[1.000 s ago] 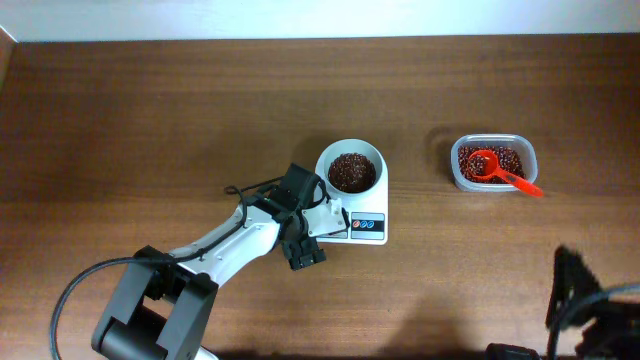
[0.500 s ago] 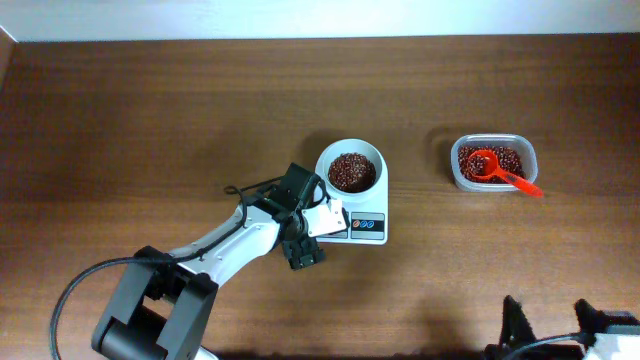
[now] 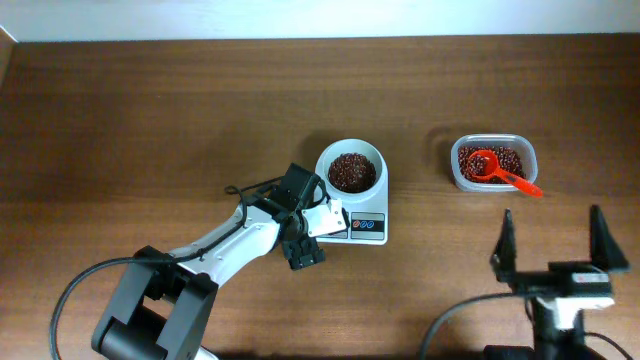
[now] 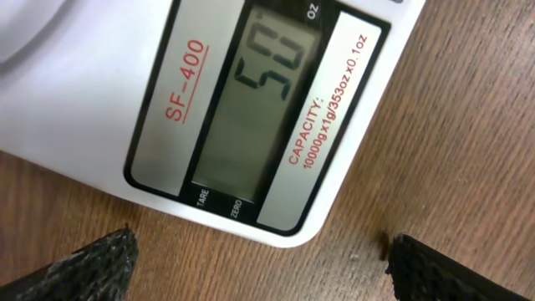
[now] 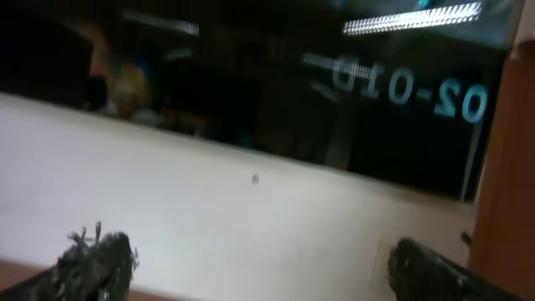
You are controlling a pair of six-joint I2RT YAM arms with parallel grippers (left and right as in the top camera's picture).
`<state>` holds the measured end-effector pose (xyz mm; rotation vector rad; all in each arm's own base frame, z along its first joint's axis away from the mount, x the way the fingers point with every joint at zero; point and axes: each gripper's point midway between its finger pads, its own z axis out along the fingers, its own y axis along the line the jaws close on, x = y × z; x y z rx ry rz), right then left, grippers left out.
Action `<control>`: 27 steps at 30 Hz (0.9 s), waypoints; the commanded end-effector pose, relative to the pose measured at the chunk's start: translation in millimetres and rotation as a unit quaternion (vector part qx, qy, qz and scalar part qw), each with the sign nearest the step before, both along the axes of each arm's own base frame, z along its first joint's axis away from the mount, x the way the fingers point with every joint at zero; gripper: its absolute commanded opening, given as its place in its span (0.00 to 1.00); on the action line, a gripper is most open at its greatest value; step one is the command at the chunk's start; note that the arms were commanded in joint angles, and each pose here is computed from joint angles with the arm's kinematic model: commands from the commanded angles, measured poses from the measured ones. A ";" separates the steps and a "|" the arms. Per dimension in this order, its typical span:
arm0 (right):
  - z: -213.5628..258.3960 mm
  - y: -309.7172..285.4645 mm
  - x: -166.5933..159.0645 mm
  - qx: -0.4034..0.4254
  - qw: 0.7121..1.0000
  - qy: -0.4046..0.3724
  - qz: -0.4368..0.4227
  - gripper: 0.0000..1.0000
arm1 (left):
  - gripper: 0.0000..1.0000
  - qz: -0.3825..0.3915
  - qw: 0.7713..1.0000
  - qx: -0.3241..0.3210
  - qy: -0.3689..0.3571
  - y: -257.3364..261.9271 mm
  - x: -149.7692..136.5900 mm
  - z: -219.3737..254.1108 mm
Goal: Scoop item into bowl and weigh 50g on scale
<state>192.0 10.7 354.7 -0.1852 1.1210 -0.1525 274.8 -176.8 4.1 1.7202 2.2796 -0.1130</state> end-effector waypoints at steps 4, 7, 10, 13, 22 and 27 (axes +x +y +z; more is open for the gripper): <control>-66.6 3.5 28.8 -0.025 1.000 0.003 0.002 0.99 | 0.99 0.002 1.000 0.003 0.007 1.2 -2.9 -4.2; -112.0 2.8 44.5 -0.022 0.997 0.077 0.003 0.99 | 0.99 0.002 1.000 0.003 0.007 1.2 -2.9 -4.2; -153.0 1.4 52.7 -0.019 0.987 0.162 0.002 0.99 | 0.99 0.002 1.000 0.003 0.007 1.2 -2.9 -4.2; -197.2 -1.1 53.7 -0.007 0.968 0.251 -0.001 0.99 | 0.99 0.002 1.000 0.003 0.007 1.2 -2.9 -4.2; -197.1 -1.3 53.8 -0.005 0.968 0.251 -0.002 0.99 | 0.99 0.002 1.000 0.003 0.007 1.2 -2.9 -4.2; -197.1 -1.3 53.8 -0.005 0.968 0.251 -0.002 0.99 | 0.99 0.002 1.000 0.003 0.007 1.2 -2.9 -4.2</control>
